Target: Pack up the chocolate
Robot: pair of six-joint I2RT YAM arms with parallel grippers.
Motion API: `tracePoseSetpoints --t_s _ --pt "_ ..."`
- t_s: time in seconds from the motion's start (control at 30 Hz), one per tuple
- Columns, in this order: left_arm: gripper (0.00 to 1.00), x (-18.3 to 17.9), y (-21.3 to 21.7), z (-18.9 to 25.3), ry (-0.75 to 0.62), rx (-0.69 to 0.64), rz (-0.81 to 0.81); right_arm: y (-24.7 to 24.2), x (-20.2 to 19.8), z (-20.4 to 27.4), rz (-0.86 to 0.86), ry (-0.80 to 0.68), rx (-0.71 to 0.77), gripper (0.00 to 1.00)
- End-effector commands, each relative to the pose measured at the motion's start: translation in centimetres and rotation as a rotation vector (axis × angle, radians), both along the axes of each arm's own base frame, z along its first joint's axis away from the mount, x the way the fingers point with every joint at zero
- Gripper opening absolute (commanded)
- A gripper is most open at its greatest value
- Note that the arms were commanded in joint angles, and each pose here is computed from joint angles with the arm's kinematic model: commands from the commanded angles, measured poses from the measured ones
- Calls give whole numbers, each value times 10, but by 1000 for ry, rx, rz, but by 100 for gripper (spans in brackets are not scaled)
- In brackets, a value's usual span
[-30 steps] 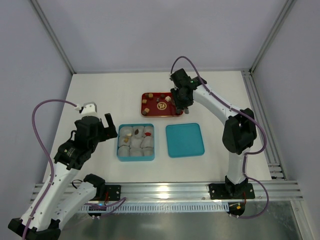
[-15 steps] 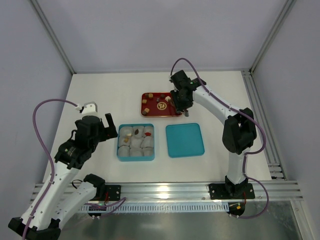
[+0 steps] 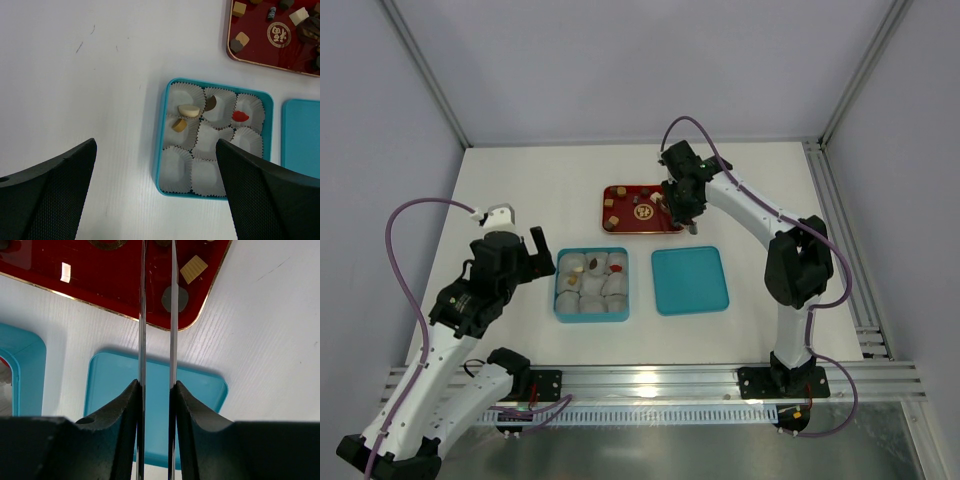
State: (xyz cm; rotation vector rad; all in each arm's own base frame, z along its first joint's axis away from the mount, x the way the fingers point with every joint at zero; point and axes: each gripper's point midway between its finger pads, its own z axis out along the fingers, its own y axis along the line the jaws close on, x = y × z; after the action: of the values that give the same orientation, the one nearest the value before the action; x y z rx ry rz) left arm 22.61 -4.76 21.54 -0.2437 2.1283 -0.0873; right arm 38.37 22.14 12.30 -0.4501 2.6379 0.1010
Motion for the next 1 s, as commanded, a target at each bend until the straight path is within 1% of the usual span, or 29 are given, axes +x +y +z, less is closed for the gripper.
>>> tracePoseSetpoints --t_s 0.0,0.73,0.97 --pt "100 3 0 8 -31 -16 14 2 3 34 1 -66 51 29" --pt "100 4 0 8 -32 -17 14 2 -2 62 -2 -112 98 29" --pt "100 3 0 7 -30 -16 14 12 -20 83 24 -137 138 28"
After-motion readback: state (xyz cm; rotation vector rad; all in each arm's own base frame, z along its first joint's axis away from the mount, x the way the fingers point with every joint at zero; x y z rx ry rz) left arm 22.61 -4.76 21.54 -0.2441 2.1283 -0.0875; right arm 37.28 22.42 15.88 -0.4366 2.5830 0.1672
